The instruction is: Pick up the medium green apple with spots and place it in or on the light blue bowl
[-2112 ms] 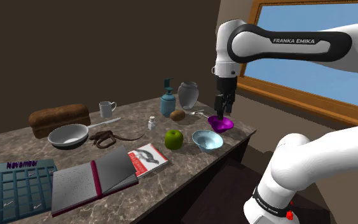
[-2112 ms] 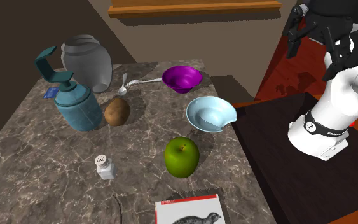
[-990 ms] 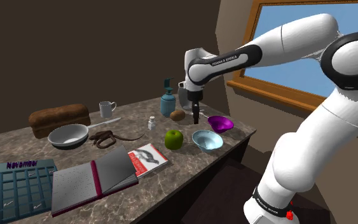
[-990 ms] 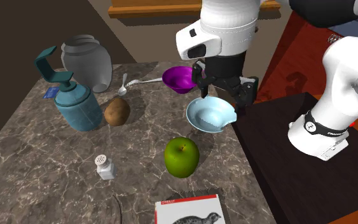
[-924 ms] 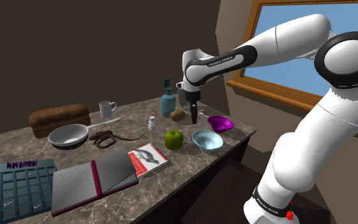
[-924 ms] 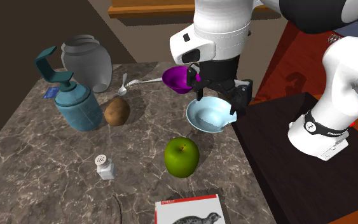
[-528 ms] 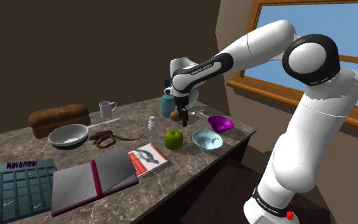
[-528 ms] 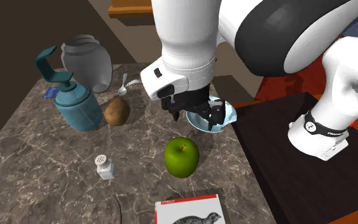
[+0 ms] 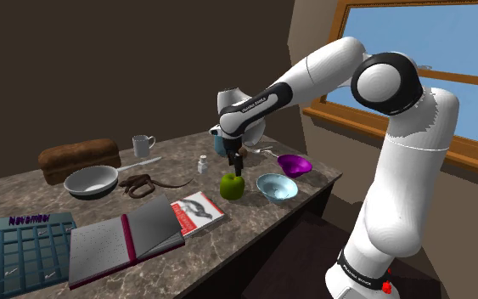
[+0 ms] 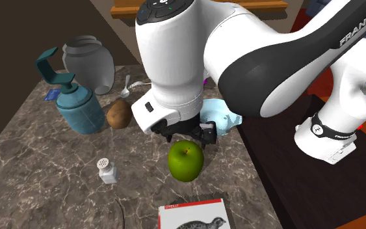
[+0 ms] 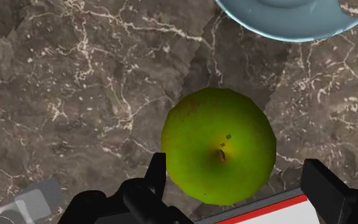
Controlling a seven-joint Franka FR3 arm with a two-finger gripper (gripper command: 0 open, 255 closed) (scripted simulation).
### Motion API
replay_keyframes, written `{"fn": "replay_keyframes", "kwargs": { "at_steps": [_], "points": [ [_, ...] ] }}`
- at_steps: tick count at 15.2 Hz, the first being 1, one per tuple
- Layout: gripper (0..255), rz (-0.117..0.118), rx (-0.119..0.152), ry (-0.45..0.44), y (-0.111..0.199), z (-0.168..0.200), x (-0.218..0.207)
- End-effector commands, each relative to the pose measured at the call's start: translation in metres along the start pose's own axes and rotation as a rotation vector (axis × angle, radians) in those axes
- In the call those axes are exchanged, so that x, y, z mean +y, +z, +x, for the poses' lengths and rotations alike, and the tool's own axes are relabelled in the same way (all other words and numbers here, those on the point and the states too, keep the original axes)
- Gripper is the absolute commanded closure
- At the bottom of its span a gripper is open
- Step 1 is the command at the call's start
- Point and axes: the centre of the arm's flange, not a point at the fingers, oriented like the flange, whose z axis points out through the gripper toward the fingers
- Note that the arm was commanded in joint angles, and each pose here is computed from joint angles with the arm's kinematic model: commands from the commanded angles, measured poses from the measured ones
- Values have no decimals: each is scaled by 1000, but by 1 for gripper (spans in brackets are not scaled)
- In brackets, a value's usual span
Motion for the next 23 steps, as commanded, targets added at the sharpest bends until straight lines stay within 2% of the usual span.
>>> {"fn": "replay_keyframes", "kwargs": {
  "at_steps": [1, 2, 10, 11, 20, 23],
  "points": [
    [0, -1, 0, -1, 11, -1, 1],
    [0, -1, 0, -1, 19, -1, 1],
    [0, -1, 0, -1, 19, -1, 1],
    [255, -1, 0, -1, 19, -1, 1],
    [255, -1, 0, -1, 19, -1, 1],
    [255, -1, 0, -1, 3, -3, 1]
  ]
}}
